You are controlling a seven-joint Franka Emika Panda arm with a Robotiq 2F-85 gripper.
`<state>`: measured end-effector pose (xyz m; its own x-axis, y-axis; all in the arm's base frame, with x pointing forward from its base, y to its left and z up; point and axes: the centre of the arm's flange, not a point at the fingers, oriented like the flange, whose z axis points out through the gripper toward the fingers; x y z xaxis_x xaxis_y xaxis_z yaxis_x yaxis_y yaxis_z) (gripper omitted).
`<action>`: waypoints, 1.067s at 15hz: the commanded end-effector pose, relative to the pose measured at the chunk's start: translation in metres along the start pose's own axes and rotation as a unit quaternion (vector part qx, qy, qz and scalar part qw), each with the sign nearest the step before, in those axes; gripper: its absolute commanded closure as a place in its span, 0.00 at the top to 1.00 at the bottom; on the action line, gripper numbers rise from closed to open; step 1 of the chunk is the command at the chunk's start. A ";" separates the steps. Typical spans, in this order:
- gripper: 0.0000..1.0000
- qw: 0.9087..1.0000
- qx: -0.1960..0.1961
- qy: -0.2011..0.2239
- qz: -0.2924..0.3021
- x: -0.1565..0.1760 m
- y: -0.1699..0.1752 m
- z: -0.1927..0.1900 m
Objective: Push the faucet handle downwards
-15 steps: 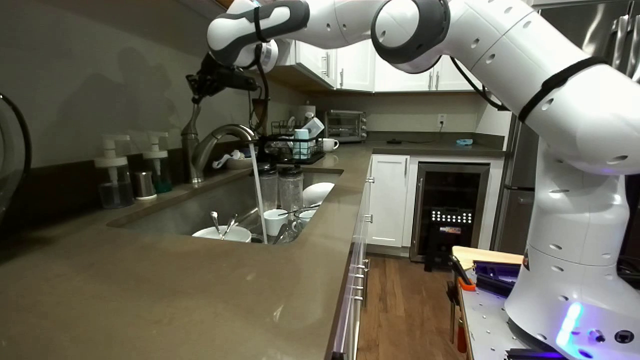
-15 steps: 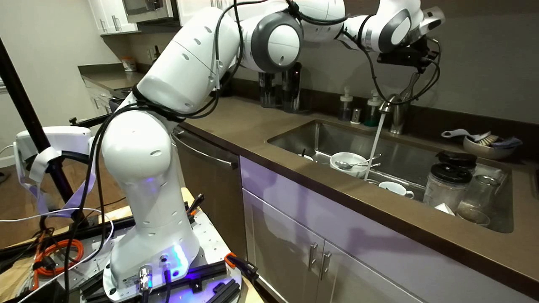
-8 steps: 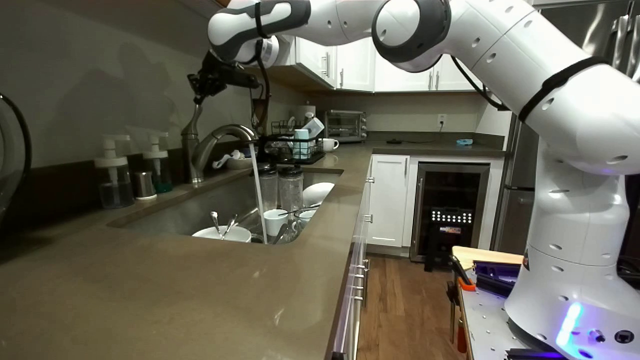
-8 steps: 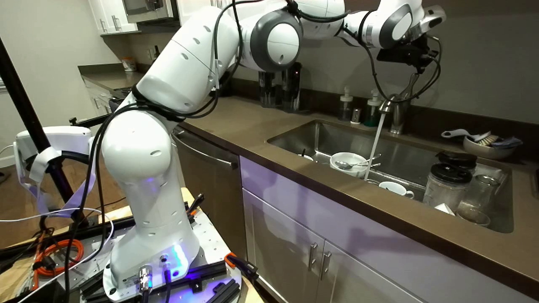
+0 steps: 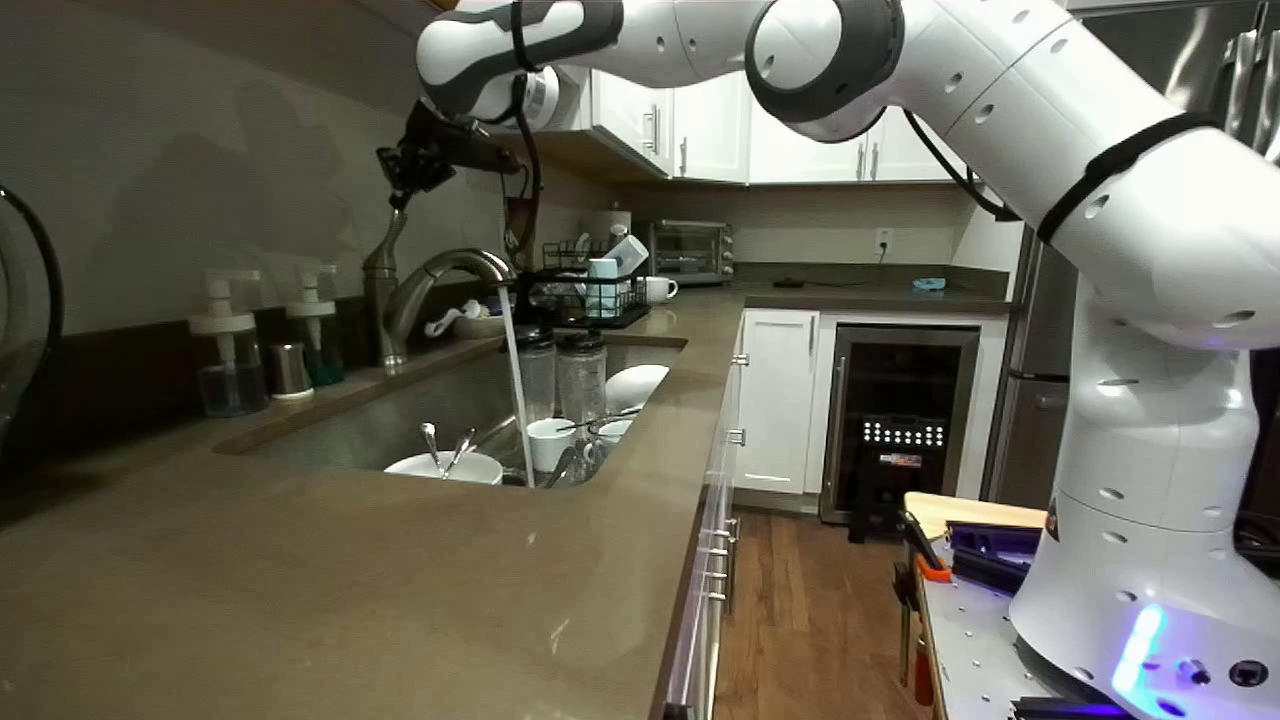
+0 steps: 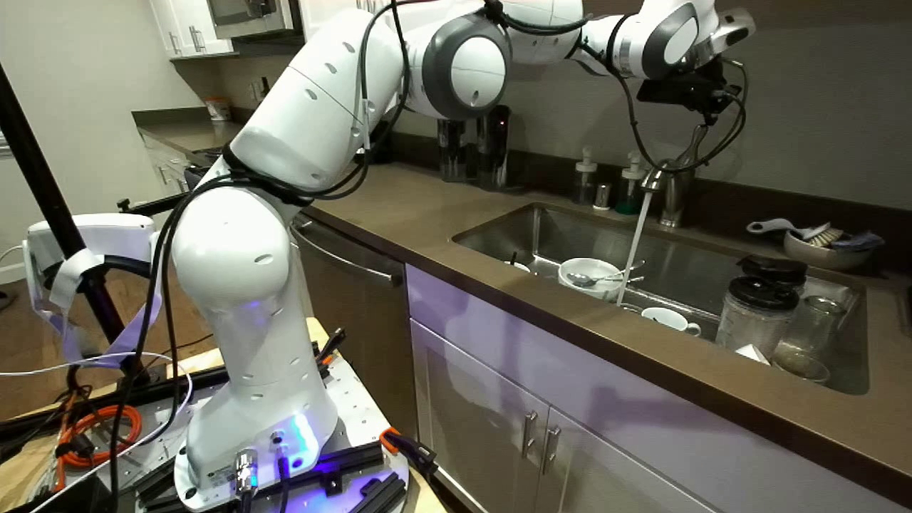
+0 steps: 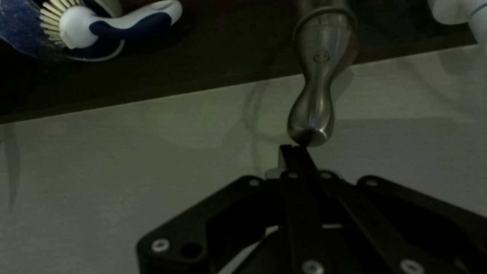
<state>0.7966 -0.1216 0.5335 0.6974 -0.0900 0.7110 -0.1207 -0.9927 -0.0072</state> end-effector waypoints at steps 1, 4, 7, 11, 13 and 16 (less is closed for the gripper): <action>0.04 1.000 0.001 -0.014 -0.014 -0.011 0.004 -0.011; 0.04 1.000 0.004 -0.011 -0.013 -0.019 0.005 -0.012; 0.04 1.000 0.006 -0.006 -0.010 -0.024 0.006 -0.012; 0.04 1.000 0.007 0.024 -0.006 -0.030 0.009 -0.005; 0.04 1.000 0.007 0.027 -0.005 -0.034 0.011 -0.002; 0.04 1.000 0.009 0.019 -0.007 -0.041 0.013 -0.002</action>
<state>0.7929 -0.1311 0.5085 0.6558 -0.0891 0.7497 -0.1292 -0.9916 -0.0048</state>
